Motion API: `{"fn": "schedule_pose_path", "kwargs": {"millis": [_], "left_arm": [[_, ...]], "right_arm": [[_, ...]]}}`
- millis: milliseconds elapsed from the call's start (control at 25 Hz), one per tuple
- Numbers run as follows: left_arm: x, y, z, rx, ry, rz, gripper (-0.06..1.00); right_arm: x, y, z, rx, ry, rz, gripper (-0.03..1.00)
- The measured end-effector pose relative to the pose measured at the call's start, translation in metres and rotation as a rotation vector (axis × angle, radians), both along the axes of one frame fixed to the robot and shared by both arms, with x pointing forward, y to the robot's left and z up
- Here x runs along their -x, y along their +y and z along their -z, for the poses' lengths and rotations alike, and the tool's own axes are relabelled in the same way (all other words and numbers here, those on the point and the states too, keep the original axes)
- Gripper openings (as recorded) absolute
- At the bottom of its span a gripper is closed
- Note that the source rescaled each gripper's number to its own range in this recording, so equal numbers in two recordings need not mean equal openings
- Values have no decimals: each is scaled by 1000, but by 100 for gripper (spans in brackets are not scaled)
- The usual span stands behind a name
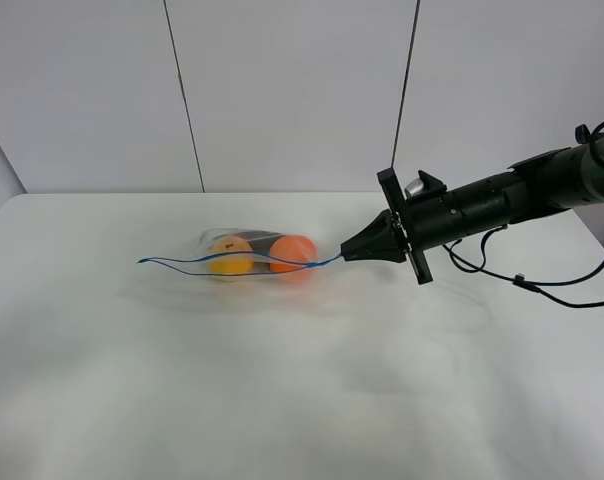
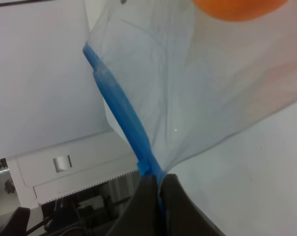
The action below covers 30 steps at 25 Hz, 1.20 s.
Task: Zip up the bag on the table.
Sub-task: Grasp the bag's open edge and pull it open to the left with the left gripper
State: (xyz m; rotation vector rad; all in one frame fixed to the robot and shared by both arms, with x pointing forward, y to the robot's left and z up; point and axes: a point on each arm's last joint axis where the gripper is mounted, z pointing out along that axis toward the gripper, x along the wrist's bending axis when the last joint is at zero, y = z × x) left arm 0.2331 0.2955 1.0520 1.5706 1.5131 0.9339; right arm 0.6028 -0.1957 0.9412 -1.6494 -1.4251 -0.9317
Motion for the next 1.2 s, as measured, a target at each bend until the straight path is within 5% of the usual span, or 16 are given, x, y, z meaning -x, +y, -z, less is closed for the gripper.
{"fn": "schedule_pose_path", "kwargs": {"millis": [240, 600, 760, 1040, 1120, 1200], "left_arm": [[-2, 0, -9, -1, -4, -1, 100], [-80, 4, -85, -23, 71, 7, 100], [-133, 6, -97, -227, 69, 114, 100], [-208, 11, -88, -849, -50, 376, 100], [-224, 11, -79, -941, -42, 439, 100], [-238, 6, -69, -920, -36, 482, 100]], "right_arm": [[0, 0, 0, 2, -1, 2, 0], [0, 0, 0, 2, -1, 2, 0], [0, 0, 0, 3, -1, 3, 0], [-1, 0, 0, 5, -3, 6, 0], [-1, 0, 1, 10, -5, 11, 0], [-2, -1, 1, 14, -7, 15, 0]]}}
